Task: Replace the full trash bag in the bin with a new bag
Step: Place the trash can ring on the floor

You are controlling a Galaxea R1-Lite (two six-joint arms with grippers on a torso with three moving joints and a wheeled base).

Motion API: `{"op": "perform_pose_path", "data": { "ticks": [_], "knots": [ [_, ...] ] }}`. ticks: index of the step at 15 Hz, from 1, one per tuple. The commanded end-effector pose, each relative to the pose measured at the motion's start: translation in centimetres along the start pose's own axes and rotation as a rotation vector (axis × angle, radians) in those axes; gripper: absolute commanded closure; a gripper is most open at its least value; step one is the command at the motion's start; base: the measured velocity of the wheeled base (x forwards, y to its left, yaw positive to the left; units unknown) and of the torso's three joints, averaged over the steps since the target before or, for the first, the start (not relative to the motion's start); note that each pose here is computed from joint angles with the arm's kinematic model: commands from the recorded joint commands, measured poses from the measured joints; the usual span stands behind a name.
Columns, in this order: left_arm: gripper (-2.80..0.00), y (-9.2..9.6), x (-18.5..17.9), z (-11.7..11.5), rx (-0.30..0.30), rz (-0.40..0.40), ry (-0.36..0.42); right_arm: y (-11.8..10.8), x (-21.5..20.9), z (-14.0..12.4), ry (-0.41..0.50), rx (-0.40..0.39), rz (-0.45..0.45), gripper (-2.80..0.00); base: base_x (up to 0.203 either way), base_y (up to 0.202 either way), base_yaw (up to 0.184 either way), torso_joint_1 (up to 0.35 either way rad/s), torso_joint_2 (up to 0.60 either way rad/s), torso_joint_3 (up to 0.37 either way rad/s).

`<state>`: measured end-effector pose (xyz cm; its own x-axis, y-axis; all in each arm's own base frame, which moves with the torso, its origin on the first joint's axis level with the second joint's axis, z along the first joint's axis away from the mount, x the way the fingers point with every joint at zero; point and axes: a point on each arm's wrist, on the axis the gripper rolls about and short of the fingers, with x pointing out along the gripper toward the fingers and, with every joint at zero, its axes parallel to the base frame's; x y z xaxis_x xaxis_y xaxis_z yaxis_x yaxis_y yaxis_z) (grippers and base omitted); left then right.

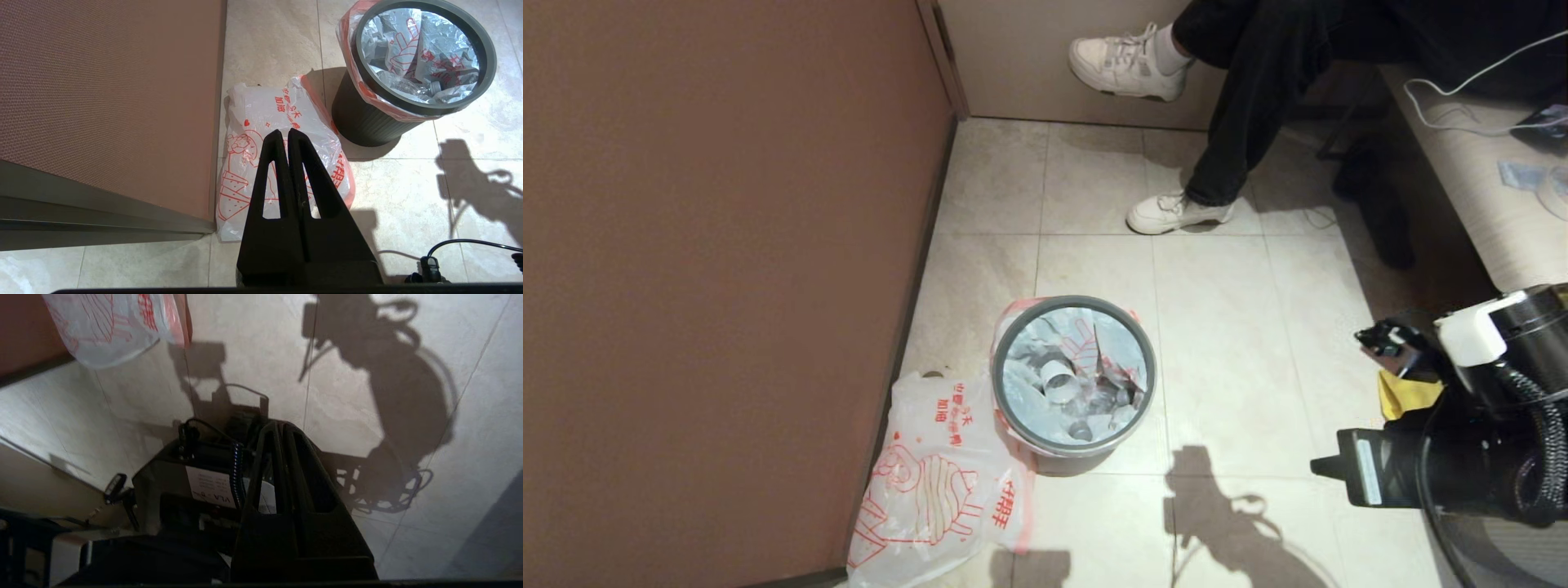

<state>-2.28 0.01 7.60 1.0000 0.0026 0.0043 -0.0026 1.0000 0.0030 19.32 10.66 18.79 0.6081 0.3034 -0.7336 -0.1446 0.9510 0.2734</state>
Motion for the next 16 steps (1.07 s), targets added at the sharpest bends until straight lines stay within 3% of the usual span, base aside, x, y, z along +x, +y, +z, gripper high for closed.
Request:
{"op": "perform_pose_path", "data": {
  "ticks": [1, 4, 6, 9, 13, 16],
  "knots": [
    [0.0, 0.0, 0.0, 0.0, 0.0, 0.001, 0.0, 0.7, 2.1, -0.6, 0.078, -0.038, -0.011, 0.0, 0.0, 0.0, 0.0, 0.0, 0.0, 0.0],
    [0.0, 0.0, 0.0, 0.0, 0.0, 0.001, 0.0, 1.9, 5.5, -1.7, 0.192, -0.154, -0.024, 0.0, 0.0, 0.0, 0.0, 0.0, 0.0, 0.0],
    [0.0, 0.0, 0.0, 0.0, 0.0, 0.001, 0.0, 2.6, 7.6, -1.4, 0.212, -0.225, -0.024, 0.0, 0.0, 0.0, 0.0, 0.0, 0.0, 0.0],
    [0.0, 0.0, 0.0, 0.0, 0.0, 0.001, 0.0, 4.0, 10.5, 0.3, 0.151, -0.291, -0.026, 0.0, 0.0, 0.0, 0.0, 0.0, 0.0, 0.0],
    [0.0, 0.0, 0.0, 0.0, 0.0, 0.001, 0.0, 4.8, 13.0, 0.4, 0.15, -0.418, -0.041, 0.0, 0.0, 0.0, 0.0, 0.0, 0.0, 0.0],
    [0.0, 0.0, 0.0, 0.0, 0.0, 0.001, 0.001, 6.9, 15.0, 0.4, 0.042, -0.463, -0.047, 0.0, 0.0, 0.0, 0.0, 0.0, 0.0, 0.0]
  ]
}}
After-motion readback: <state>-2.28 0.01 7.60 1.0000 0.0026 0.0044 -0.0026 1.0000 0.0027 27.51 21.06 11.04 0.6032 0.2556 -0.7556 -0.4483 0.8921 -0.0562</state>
